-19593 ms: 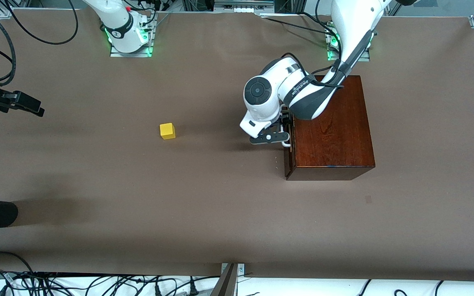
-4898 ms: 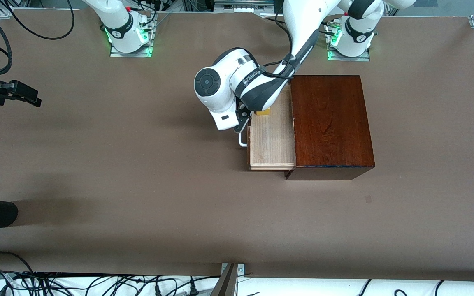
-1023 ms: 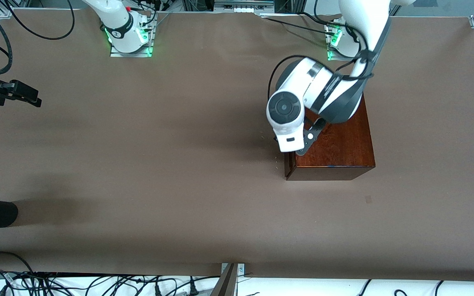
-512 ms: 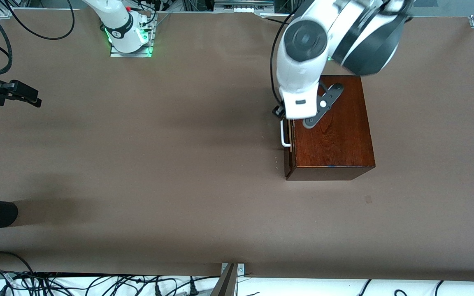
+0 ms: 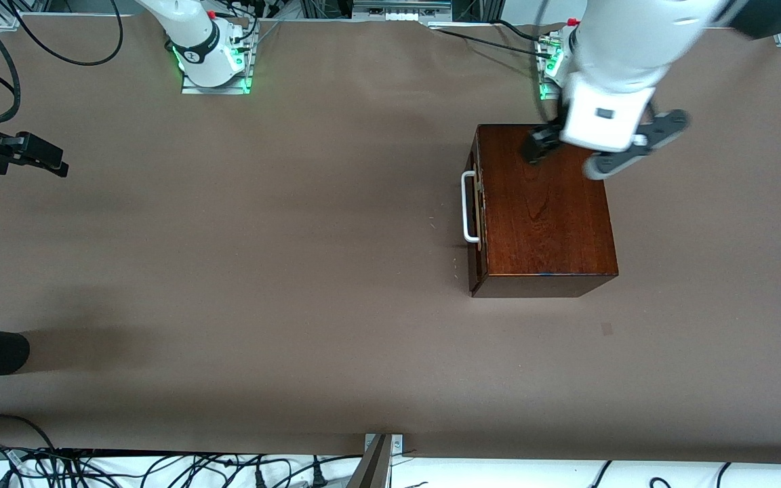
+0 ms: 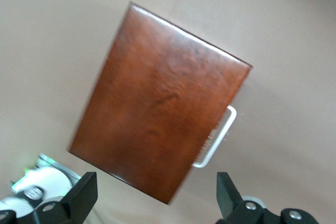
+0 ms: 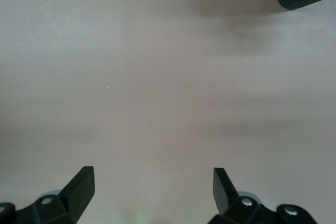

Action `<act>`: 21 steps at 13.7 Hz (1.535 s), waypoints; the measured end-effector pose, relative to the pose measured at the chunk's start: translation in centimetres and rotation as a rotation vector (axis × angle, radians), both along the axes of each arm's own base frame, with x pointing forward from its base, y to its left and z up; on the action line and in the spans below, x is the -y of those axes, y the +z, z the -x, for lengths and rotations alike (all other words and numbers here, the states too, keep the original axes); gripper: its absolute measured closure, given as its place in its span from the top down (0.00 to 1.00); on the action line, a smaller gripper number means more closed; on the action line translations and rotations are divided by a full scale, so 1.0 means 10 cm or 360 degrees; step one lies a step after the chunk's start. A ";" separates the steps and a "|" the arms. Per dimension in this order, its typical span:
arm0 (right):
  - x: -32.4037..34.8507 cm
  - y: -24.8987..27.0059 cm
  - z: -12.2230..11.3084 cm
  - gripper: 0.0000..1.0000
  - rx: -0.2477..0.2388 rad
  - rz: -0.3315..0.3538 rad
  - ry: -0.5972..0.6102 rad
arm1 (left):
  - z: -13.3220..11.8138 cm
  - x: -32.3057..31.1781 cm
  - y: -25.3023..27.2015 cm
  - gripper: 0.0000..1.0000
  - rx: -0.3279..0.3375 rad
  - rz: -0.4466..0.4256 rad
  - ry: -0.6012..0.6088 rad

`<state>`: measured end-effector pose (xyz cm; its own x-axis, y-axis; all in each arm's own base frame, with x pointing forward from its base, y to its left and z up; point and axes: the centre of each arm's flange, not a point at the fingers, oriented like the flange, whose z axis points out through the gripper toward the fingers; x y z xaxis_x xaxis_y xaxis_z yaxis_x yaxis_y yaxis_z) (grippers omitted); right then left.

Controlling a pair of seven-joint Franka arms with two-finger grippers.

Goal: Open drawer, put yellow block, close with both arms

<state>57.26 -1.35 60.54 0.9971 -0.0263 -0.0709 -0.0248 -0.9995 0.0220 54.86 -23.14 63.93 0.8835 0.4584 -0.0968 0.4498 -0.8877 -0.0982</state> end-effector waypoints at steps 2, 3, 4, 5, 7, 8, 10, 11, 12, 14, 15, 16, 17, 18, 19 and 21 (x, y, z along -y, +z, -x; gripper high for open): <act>0.00 0.00 0.00 1.00 0.0004 0.0000 0.0000 | -0.07 -0.49 0.11 1.00 -0.0002 0.0038 -0.0160; 0.00 0.01 -0.01 1.00 0.0014 0.0000 0.0001 | -0.10 -0.72 0.12 1.00 -0.0010 0.0057 -0.0257; 0.00 0.01 -0.01 1.00 0.0021 0.0001 0.0001 | -0.13 -0.91 0.11 1.00 -0.0013 0.0074 -0.0344; 0.00 0.01 -0.02 1.00 0.0025 0.0001 0.0001 | -0.14 -1.06 0.08 1.00 -0.0001 0.0088 -0.0417; 0.00 0.02 -0.02 1.00 0.0028 0.0001 0.0001 | -0.16 -1.33 -0.06 1.00 0.0043 0.0098 -0.0517; 0.00 0.02 -0.02 1.00 0.0029 0.0001 0.0001 | -0.17 -1.47 -0.13 1.00 0.0070 0.0102 -0.0564; 0.00 0.02 -0.02 1.00 0.0030 0.0001 0.0001 | -0.14 -1.73 -0.27 1.00 0.0095 0.0107 -0.0608; 0.00 0.02 -0.02 1.00 0.0030 0.0001 0.0001 | -0.12 -1.81 -0.30 1.00 0.0097 0.0109 -0.0612; 0.00 0.02 -0.02 1.00 0.0030 0.0001 0.0001 | -0.10 -1.83 -0.30 1.00 0.0102 0.0110 -0.0617; 0.00 0.02 -0.02 1.00 0.0031 0.0001 0.0001 | -0.08 -1.81 -0.27 1.00 0.0110 0.0111 -0.0625; 0.00 0.02 -0.02 1.00 0.0031 0.0001 0.0001 | -0.08 -1.80 -0.28 1.00 0.0108 0.0111 -0.0627; 0.00 0.02 -0.02 1.00 0.0031 0.0001 0.0001 | -0.08 -1.80 -0.30 1.00 0.0102 0.0112 -0.0625; 0.00 0.02 -0.02 1.00 0.0031 0.0001 0.0001 | -0.09 -1.83 -0.32 1.00 0.0101 0.0112 -0.0617; 0.00 0.02 -0.02 1.00 0.0031 0.0001 0.0001 | -0.10 -1.89 -0.33 1.00 0.0103 0.0111 -0.0600; 0.00 0.02 -0.02 1.00 0.0031 0.0001 0.0001 | -0.10 -1.95 -0.33 1.00 0.0102 0.0110 -0.0582; 0.00 0.02 -0.02 1.00 0.0031 0.0001 0.0001 | -0.12 -2.04 -0.31 1.00 0.0124 0.0106 -0.0558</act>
<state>57.47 -1.35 60.72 0.9983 -0.0257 -0.0517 -0.0246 -0.9995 0.0220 56.06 -2.73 60.84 0.9917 0.1210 -0.0427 0.1205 -0.9926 -0.0122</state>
